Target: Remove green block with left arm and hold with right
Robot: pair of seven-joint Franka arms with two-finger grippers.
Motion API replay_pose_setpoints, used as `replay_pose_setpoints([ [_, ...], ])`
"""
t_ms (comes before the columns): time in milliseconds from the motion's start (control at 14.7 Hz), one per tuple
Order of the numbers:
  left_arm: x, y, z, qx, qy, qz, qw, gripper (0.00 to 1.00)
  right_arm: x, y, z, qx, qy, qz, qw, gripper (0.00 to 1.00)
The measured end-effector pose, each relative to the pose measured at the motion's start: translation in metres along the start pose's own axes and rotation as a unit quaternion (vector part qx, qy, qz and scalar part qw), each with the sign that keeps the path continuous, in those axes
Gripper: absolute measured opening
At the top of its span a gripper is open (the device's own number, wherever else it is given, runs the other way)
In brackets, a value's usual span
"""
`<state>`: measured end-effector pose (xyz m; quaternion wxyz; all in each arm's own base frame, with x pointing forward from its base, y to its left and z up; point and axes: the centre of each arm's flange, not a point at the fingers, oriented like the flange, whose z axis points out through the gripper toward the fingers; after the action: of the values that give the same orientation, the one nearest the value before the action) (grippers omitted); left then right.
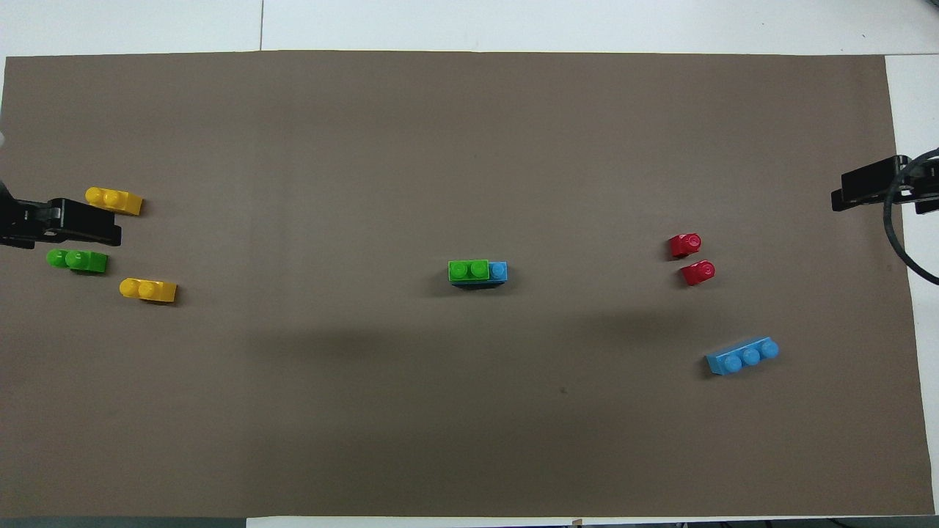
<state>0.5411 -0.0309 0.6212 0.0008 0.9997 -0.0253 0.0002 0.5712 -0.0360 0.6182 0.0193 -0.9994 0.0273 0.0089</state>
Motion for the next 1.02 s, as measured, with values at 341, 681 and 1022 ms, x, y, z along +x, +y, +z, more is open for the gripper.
replay_pose_setpoints([
  [341, 0.0001, 0.0, -0.0001, 0.0, 0.001, 0.0, 1.0, 1.0, 0.0001, -0.0003, -0.0001, 0.0, 0.001, 0.0, 1.0, 1.0],
  [681, 0.0001, 0.0001, -0.0002, 0.0, 0.001, 0.0, 1.0, 1.0, 0.0001, -0.0036, 0.0017, 0.0, -0.001, -0.003, 1.0, 1.0],
  [1022, -0.0002, 0.0001, -0.0002, 0.0, 0.0, 0.0, 1.0, 1.0, -0.0034, -0.0088, 0.0041, 0.0, -0.015, -0.012, 1.0, 1.0],
])
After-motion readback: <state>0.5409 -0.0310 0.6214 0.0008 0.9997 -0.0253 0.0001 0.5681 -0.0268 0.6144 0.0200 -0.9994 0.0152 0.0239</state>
